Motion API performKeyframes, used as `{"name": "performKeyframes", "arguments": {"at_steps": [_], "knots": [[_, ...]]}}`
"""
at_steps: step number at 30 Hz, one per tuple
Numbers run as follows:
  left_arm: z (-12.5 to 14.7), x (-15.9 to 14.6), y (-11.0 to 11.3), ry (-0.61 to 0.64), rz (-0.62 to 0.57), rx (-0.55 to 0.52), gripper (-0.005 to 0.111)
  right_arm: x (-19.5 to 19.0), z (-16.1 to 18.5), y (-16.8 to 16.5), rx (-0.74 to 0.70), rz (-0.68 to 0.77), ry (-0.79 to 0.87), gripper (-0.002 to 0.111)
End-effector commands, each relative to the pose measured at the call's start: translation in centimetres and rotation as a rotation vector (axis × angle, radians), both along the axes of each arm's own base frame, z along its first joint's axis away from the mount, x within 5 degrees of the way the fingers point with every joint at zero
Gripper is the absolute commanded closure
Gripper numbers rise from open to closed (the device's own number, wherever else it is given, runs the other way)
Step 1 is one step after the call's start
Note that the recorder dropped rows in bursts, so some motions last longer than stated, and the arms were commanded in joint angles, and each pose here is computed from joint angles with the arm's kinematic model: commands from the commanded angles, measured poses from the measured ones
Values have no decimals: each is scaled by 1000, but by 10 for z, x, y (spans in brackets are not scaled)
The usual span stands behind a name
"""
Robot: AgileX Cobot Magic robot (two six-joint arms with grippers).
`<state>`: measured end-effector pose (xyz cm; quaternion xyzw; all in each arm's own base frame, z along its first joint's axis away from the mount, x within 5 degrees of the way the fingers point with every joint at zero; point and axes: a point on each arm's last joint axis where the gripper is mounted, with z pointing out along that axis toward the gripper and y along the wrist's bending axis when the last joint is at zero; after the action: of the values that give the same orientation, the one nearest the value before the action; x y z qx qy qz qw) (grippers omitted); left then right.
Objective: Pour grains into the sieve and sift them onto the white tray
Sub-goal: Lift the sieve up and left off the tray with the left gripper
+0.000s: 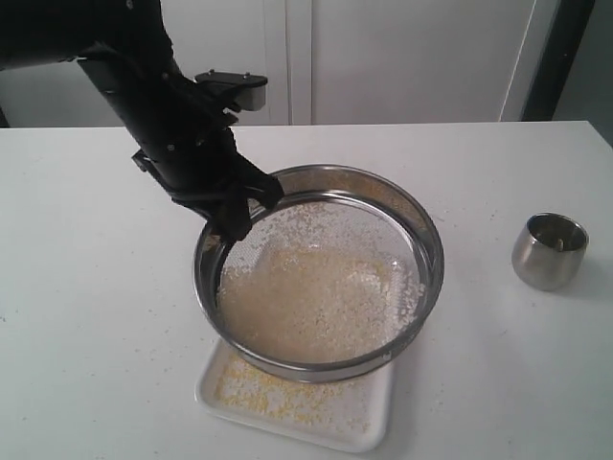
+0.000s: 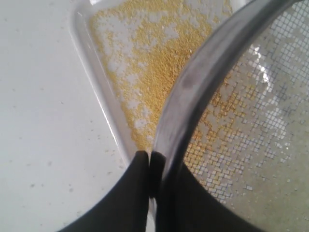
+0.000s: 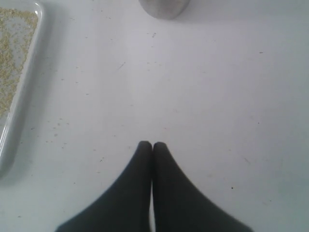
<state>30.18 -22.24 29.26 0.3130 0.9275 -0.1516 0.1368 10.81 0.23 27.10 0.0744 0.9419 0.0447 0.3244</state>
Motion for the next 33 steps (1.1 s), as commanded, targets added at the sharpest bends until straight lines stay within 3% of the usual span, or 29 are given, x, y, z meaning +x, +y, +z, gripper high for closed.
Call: {"name": "performKeyframes", "arguments": {"at_steps": [1,15,33], "knots": [[12,2,1,-82,10,-55,107,0,2,0,-5,-2,-17,108],[13,38,46,-95,123,-124,107,0,2,0,-5,-2,-17,108],[1,109,17,-116,124,-178,107,0,2,0,-5,-2,-17,108]]}}
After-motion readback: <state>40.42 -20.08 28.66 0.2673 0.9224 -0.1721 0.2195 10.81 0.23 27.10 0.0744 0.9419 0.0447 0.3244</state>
